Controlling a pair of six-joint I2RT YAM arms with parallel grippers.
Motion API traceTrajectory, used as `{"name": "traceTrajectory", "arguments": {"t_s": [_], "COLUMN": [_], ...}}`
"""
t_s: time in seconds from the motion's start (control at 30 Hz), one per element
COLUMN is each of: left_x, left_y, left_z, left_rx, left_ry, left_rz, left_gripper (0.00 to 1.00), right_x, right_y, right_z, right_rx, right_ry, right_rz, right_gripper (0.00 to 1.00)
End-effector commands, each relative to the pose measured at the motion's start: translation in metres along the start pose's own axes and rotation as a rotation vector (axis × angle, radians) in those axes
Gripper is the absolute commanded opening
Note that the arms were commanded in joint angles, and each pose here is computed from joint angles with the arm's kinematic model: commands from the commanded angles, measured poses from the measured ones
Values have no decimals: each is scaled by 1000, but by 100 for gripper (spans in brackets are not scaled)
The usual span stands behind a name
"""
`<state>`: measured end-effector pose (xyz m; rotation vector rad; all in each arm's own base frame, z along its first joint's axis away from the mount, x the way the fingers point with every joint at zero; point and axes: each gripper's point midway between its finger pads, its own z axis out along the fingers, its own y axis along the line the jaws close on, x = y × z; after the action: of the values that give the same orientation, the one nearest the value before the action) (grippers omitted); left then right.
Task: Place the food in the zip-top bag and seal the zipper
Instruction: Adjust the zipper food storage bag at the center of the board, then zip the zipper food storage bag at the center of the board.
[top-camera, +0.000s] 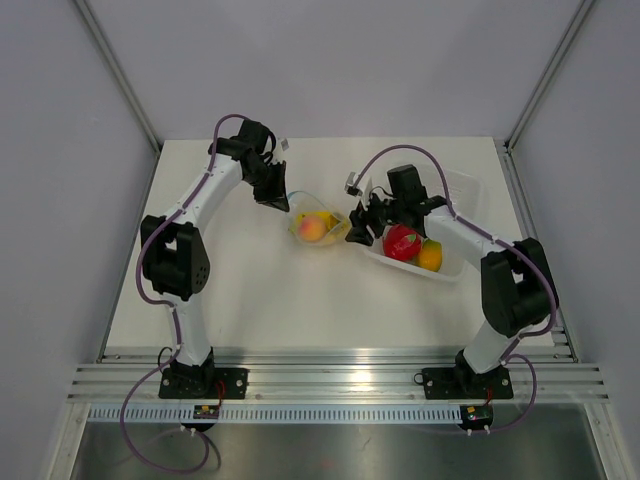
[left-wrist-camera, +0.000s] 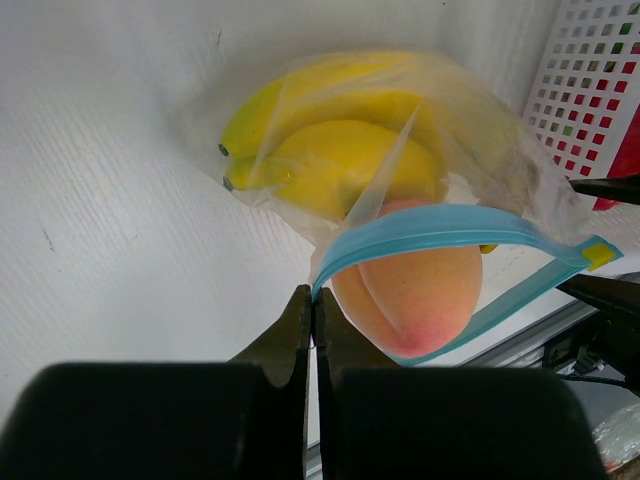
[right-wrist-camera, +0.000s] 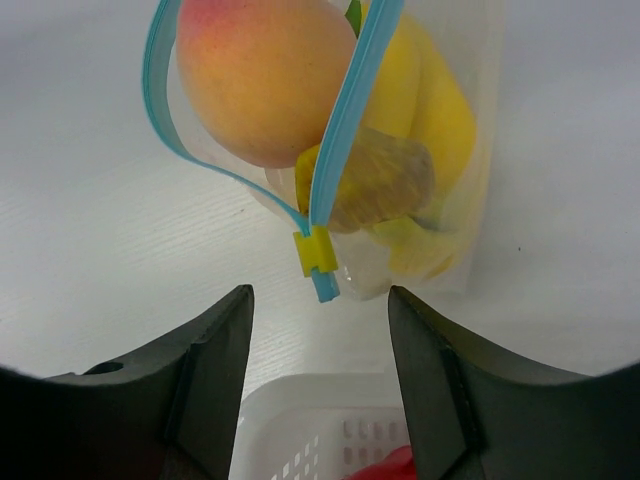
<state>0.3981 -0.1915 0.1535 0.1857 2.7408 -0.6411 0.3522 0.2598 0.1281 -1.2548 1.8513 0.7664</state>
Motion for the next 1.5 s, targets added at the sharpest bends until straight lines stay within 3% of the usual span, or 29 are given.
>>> {"name": "traceTrajectory", "arguments": {"t_s": [0.0,0.3,0.5,0.73,0.8,0.83,0.87,0.97,1.03,1.17,1.27,1.4,1.47], "left_x": [-11,-8,-7,-6,-7,-8,-10,-17,-27,-44,-52,-36,-22], "left_y": [-8,-8,-10,-13,-12,-11,-8,-8,-16,-66,-123,-167,-183], "left_z": [-7,-7,-7,-11,-14,-15,-20,-40,-55,-93,-119,-122,-107], "left_rx": [38,44,51,71,61,50,32,2,16,158,278,351,402], "left_ry": [-28,-24,-22,-23,-28,-35,-52,-111,-183,-388,-596,-729,-740], "left_rz": [18,14,13,26,38,44,50,74,109,311,615,902,1002], "left_gripper": [0,0,0,0,2,9,37,79,82,74,71,69,68], "right_x": [-34,-39,-36,-41,-47,-51,-53,-60,-65,-72,-74,-72,-72], "right_y": [-15,-16,-13,-17,-16,-17,-17,-18,-17,-14,-12,-10,-9], "right_z": [4,16,21,19,17,16,15,9,6,-3,-5,-5,-5], "right_rx": [39,8,-10,12,15,21,23,36,39,46,38,23,17], "right_ry": [-93,-124,-119,-138,-151,-165,-171,-183,-186,-198,-197,-188,-187], "right_rz": [-48,-23,-13,-15,-17,-23,-24,-36,-50,-80,-97,-101,-98], "right_gripper": [63,58,36,0,0,0,0,0,0,0,0,0,0]}}
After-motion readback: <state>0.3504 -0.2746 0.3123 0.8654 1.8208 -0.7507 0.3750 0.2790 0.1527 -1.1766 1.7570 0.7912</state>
